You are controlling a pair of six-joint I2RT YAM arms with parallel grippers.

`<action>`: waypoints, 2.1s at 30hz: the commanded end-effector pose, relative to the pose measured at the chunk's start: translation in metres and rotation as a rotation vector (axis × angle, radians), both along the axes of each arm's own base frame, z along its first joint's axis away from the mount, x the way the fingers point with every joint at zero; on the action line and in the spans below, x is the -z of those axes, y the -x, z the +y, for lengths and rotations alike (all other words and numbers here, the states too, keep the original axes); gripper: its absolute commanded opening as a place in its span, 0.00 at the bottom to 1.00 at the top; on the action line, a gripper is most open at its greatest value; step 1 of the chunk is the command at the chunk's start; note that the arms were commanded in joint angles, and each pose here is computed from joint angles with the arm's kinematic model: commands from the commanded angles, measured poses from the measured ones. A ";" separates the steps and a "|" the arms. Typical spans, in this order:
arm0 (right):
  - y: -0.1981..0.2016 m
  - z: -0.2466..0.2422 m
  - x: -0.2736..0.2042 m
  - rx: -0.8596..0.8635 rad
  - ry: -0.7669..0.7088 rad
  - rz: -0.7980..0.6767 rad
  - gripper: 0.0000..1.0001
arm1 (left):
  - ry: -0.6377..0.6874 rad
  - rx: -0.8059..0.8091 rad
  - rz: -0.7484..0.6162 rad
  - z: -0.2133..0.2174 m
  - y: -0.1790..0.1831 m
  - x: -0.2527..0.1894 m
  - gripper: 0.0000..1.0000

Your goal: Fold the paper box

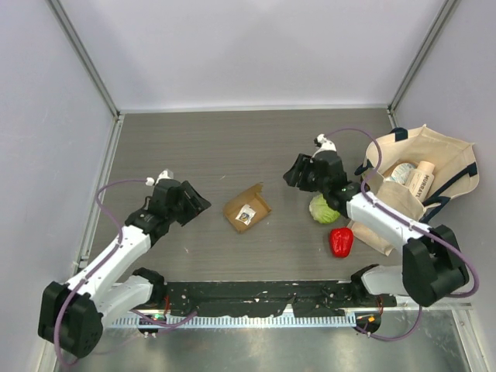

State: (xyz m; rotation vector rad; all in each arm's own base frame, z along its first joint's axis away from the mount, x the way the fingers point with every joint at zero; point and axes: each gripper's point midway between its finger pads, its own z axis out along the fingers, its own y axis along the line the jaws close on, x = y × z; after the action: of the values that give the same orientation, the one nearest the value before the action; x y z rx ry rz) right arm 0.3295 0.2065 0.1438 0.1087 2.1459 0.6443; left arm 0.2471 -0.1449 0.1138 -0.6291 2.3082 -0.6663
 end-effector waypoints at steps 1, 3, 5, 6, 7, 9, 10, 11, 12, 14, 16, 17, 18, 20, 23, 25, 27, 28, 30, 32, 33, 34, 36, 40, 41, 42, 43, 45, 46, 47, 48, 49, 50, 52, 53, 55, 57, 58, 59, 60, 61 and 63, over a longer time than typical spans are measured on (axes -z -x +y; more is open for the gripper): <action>-0.017 0.001 -0.010 -0.131 0.008 0.036 0.52 | 0.069 -0.038 -0.039 -0.003 -0.029 -0.011 0.56; -0.028 0.005 0.015 -0.153 0.052 0.112 0.44 | 0.091 -0.013 0.019 -0.013 -0.032 0.004 0.49; -0.043 0.016 0.026 -0.188 0.067 0.145 0.32 | 0.122 0.006 0.054 -0.022 -0.033 0.011 0.35; -0.047 0.021 0.027 -0.206 0.061 0.148 0.29 | 0.136 0.022 0.076 -0.026 -0.031 0.016 0.32; -0.051 0.026 0.027 -0.221 0.055 0.146 0.24 | 0.137 0.025 0.093 -0.027 -0.030 0.022 0.30; -0.054 0.037 0.037 -0.247 0.060 0.154 0.23 | 0.144 0.033 0.102 -0.030 -0.028 0.026 0.30; -0.055 0.042 0.037 -0.256 0.063 0.145 0.23 | 0.142 0.035 0.107 -0.031 -0.027 0.028 0.30; -0.056 0.045 0.038 -0.265 0.079 0.132 0.23 | 0.146 0.044 0.105 -0.034 -0.025 0.029 0.30; -0.051 0.054 0.044 -0.295 0.093 0.136 0.23 | 0.145 0.049 0.102 -0.036 -0.025 0.029 0.30; -0.049 0.061 0.045 -0.323 0.120 0.132 0.22 | 0.149 0.060 0.106 -0.040 -0.026 0.030 0.30; -0.042 0.069 0.046 -0.345 0.130 0.131 0.22 | 0.156 0.076 0.122 -0.045 -0.028 0.033 0.29; -0.041 0.070 0.047 -0.339 0.138 0.129 0.22 | 0.160 0.087 0.117 -0.050 -0.031 0.029 0.29; -0.042 0.071 0.044 -0.330 0.140 0.116 0.22 | 0.159 0.094 0.121 -0.053 -0.031 0.029 0.28; -0.037 0.072 0.049 -0.319 0.152 0.124 0.21 | 0.161 0.098 0.127 -0.061 -0.030 0.030 0.27; -0.030 0.073 0.051 -0.301 0.159 0.125 0.20 | 0.155 0.069 0.112 -0.062 -0.028 0.028 0.25; -0.025 0.071 0.053 -0.264 0.140 0.147 0.20 | 0.172 0.055 0.099 -0.065 -0.029 0.026 0.25; -0.017 0.068 0.061 -0.201 0.122 0.184 0.20 | 0.178 0.041 0.103 -0.066 -0.028 0.029 0.23; -0.014 0.069 0.061 -0.186 0.100 0.193 0.20 | 0.189 0.042 0.096 -0.070 -0.029 0.028 0.22; -0.002 0.074 0.059 -0.178 0.054 0.192 0.20 | 0.181 0.028 0.100 -0.071 -0.032 0.031 0.21; 0.005 0.082 0.051 -0.156 -0.006 0.189 0.19 | 0.194 0.024 0.088 -0.076 -0.037 0.028 0.21; 0.010 0.089 0.049 -0.168 -0.023 0.176 0.19 | 0.192 0.025 0.092 -0.078 -0.038 0.030 0.21; 0.010 0.086 0.049 -0.146 -0.013 0.173 0.19 | 0.191 0.019 0.086 -0.078 -0.042 0.026 0.21; 0.011 0.068 0.049 -0.103 0.049 0.172 0.19 | 0.123 0.001 0.088 -0.067 -0.042 0.027 0.27; 0.000 0.028 0.044 -0.101 0.205 0.086 0.24 | 0.036 -0.041 -0.038 -0.037 -0.036 0.001 0.45; 0.004 0.028 0.045 -0.198 0.245 0.066 0.26 | 0.021 -0.049 -0.059 -0.031 -0.034 0.000 0.49; 0.005 0.030 0.042 -0.268 0.257 0.044 0.47 | -0.004 -0.034 -0.079 -0.025 -0.029 -0.002 0.57; 0.005 0.029 0.040 -0.318 0.264 0.021 0.54 | -0.019 -0.031 -0.079 -0.020 -0.022 0.004 0.60; 0.010 0.041 0.030 -0.471 0.261 -0.083 0.66 | 0.006 0.006 -0.142 -0.019 -0.014 -0.009 0.68; 0.011 0.045 0.020 -0.517 0.260 -0.132 0.67 | 0.023 0.050 -0.129 -0.023 -0.005 -0.004 0.68; 0.012 0.047 0.016 -0.552 0.269 -0.165 0.67 | 0.040 0.071 -0.144 -0.025 0.000 -0.010 0.68; 0.017 0.058 0.008 -0.653 0.257 -0.241 0.68 | 0.044 0.109 -0.152 -0.028 0.004 -0.011 0.69; 0.018 0.060 0.006 -0.691 0.267 -0.278 0.68 | 0.048 0.139 -0.159 -0.031 0.008 -0.012 0.69; 0.020 0.062 0.005 -0.727 0.275 -0.308 0.68 | 0.066 0.193 -0.158 -0.037 0.015 -0.014 0.69; 0.027 0.069 0.007 -0.835 0.283 -0.375 0.67 | 0.056 0.260 -0.210 -0.040 0.019 -0.024 0.63; 0.025 0.073 0.006 -0.849 0.281 -0.417 0.66 | 0.054 0.288 -0.225 -0.042 0.023 -0.026 0.58; 0.022 0.075 0.010 -0.857 0.283 -0.455 0.64 | 0.040 0.332 -0.269 -0.047 0.028 -0.033 0.53; 0.017 0.079 0.014 -0.852 0.289 -0.542 0.62 | 0.017 0.347 -0.288 -0.049 0.029 -0.034 0.55; 0.010 0.077 0.016 -0.827 0.313 -0.568 0.63 | 0.001 0.374 -0.293 -0.055 0.034 -0.032 0.56; 0.005 0.077 0.013 -0.808 0.323 -0.603 0.62 | -0.021 0.389 -0.297 -0.057 0.036 -0.030 0.57; 0.001 0.076 0.018 -0.803 0.341 -0.601 0.62 | -0.062 0.368 -0.308 -0.055 0.032 -0.028 0.61; -0.002 0.076 0.019 -0.797 0.355 -0.607 0.62 | -0.086 0.404 -0.307 -0.063 0.037 -0.024 0.63; -0.007 0.079 0.020 -0.810 0.370 -0.618 0.61 | -0.176 0.402 -0.317 -0.062 0.034 -0.019 0.66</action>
State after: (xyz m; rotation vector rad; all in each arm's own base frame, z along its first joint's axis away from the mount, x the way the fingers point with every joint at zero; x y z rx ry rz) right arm 0.3113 0.2725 0.0960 -1.0268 1.8057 0.6705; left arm 0.2046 -0.2060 0.1330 -0.0778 2.2123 -0.8428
